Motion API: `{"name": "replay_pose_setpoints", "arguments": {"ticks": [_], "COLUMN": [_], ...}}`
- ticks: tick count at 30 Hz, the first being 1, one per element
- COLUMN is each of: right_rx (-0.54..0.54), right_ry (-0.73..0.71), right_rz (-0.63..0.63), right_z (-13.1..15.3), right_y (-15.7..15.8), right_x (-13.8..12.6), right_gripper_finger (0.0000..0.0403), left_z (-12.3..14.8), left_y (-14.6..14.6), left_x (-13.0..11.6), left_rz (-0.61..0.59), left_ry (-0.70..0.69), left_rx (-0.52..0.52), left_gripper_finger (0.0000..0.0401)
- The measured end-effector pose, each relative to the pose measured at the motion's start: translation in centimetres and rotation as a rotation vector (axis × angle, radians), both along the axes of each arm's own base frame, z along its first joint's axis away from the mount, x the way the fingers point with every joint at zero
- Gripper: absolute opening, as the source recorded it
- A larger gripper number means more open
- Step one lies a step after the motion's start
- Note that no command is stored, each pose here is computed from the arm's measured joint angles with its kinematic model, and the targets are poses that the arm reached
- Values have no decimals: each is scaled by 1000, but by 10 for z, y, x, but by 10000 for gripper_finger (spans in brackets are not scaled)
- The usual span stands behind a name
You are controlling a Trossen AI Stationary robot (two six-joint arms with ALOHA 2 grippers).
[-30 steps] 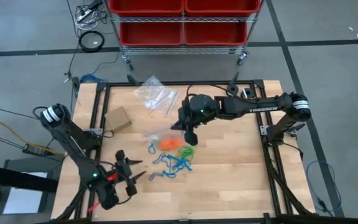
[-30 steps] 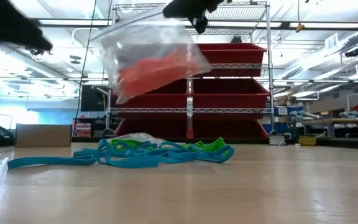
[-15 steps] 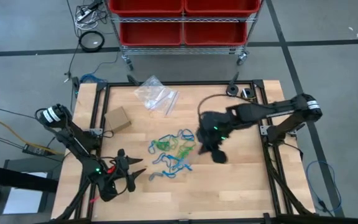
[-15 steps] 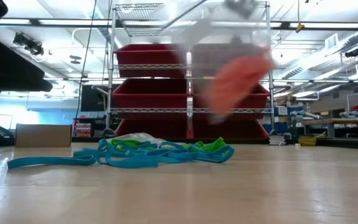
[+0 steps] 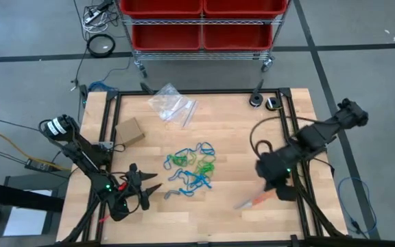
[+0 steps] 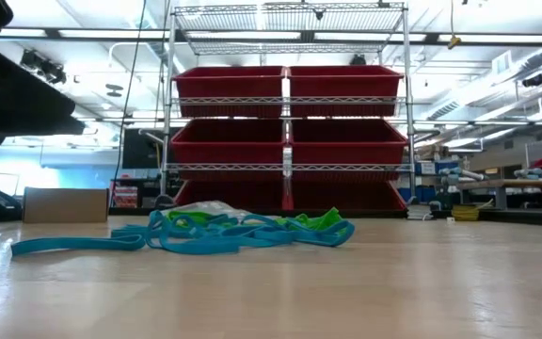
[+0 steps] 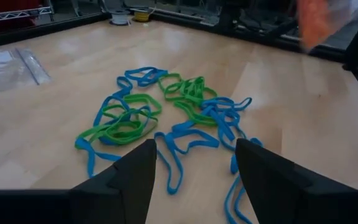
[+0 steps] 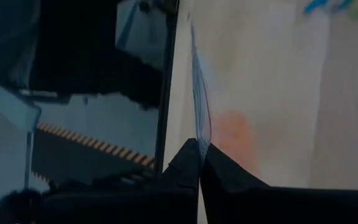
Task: Sort rubber bands
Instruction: Close the transparent zip bag
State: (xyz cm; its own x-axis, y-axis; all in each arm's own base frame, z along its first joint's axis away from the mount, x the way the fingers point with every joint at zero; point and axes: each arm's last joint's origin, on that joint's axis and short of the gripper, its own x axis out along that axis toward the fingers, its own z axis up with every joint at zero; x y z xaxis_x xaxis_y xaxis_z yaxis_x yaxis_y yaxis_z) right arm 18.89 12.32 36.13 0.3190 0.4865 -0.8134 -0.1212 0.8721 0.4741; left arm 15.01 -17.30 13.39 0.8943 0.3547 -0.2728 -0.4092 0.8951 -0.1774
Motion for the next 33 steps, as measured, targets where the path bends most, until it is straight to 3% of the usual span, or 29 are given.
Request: {"name": "replay_pose_setpoints", "arguments": {"ticks": [5,10,14,17,23,29,33], "right_rx": [8,138,211,197,112,100,137], "right_ry": [48,110,172,115,-62,140,142], "right_rz": [23,12,-9,-32,-84,-168,-210], "right_z": [-32,-69,-82,-81,-84,-151,-185], "right_y": [18,35,47,47,31,15,11], "right_x": [-17,-34,-61,-77,-83,-90,-92], "right_gripper_finger": [0,0,0,0,0,0,0], "left_z": [1,2,3,3,4,3,3], "left_y": [-1,-2,-3,-2,5,8,8], "left_x": [1,2,2,4,12,17,17], "left_rz": [4,3,3,11,58,54,47], "left_ry": [-16,-30,-38,-40,-49,-23,-17], "left_rx": [-15,-37,-50,-53,-62,-86,-91], "left_gripper_finger": [229,229,229,229,229,229,229]}}
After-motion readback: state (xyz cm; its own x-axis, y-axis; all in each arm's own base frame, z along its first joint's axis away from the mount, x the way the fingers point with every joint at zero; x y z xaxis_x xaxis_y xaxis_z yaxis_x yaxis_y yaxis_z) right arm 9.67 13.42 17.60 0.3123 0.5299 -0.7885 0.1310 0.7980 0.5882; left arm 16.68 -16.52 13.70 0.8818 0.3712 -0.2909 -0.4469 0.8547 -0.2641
